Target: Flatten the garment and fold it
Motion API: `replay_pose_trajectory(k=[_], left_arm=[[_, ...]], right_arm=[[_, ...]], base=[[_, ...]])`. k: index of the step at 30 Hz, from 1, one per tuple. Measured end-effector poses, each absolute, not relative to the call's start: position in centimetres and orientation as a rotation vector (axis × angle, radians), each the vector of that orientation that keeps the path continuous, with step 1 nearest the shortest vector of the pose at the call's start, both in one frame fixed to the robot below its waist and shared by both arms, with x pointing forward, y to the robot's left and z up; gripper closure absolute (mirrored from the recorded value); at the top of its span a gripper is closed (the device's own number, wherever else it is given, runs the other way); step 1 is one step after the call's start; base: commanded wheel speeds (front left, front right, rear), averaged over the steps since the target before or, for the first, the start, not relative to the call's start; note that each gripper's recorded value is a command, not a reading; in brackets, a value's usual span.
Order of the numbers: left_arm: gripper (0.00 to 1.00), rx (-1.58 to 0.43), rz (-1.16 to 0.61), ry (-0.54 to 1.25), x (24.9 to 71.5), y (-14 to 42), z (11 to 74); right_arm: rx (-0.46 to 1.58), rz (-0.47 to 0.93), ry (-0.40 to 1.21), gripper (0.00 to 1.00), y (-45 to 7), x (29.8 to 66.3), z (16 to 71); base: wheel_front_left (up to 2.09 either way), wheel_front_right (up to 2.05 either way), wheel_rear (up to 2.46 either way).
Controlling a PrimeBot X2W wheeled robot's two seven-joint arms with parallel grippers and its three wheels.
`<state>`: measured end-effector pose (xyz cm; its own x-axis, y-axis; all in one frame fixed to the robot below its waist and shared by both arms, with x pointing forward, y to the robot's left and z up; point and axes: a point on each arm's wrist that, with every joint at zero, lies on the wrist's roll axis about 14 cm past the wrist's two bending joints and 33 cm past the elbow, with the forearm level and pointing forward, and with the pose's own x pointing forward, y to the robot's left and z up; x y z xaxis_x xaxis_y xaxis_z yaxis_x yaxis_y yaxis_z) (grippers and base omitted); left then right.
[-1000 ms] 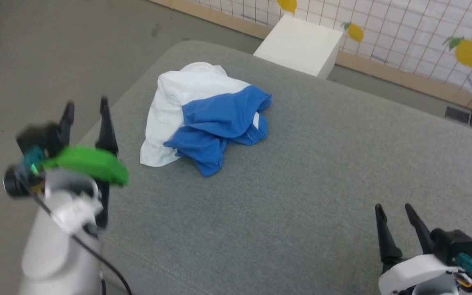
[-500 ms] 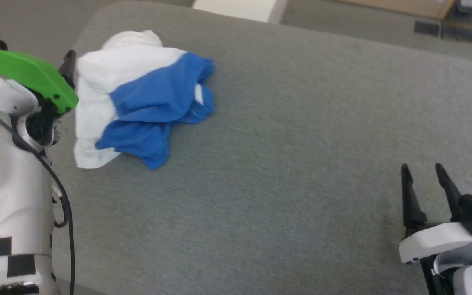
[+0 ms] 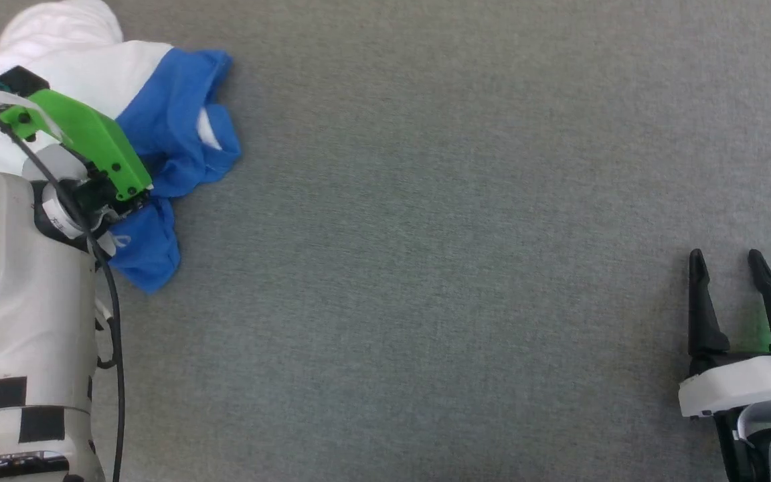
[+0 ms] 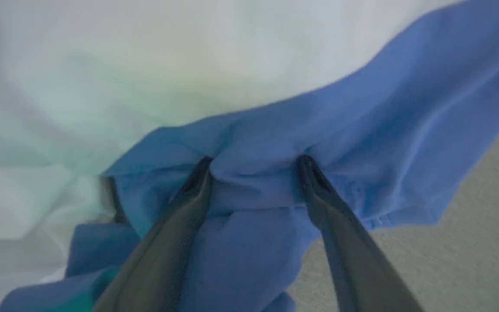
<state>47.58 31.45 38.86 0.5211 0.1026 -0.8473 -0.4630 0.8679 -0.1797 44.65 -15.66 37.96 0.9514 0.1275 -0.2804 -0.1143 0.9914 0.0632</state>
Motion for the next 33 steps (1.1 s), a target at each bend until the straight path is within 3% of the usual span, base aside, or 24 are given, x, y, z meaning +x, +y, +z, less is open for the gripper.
replay_pose_trajectory(k=[6, 7, 8, 16, 24, 33], left_arm=[[0.00, -0.403, 0.351, 1.035, 47.4, 30.6, 36.6], [0.46, -0.401, 0.361, 0.999, 47.6, 30.8, 36.8], [1.00, -0.400, 0.369, 0.952, 47.9, 31.0, 37.0], [1.00, -0.407, 0.445, 0.524, 50.0, 33.6, 42.9], [1.00, -0.242, 0.288, 0.075, 52.6, 34.2, 58.6], [1.00, -0.073, 0.058, -0.296, 51.1, 28.7, 76.7]], right_arm=[[0.040, 0.102, 0.310, 0.00, -16.5, 44.6, 36.9], [0.040, 0.104, 0.311, 0.00, -16.4, 44.7, 36.9], [0.041, 0.107, 0.311, 0.00, -16.3, 44.7, 36.9], [0.045, 0.132, 0.306, 0.00, -15.3, 44.6, 37.5], [0.073, 0.187, 0.265, 0.00, -13.2, 43.9, 39.7], [0.134, 0.198, 0.185, 0.00, -12.6, 42.1, 42.7]], base=[[0.00, 0.00, 0.00], [0.00, 0.00, 0.00], [0.00, 0.00, 0.00], [0.00, 0.00, 0.00], [0.00, 0.00, 0.00], [0.00, 0.00, 0.00]])
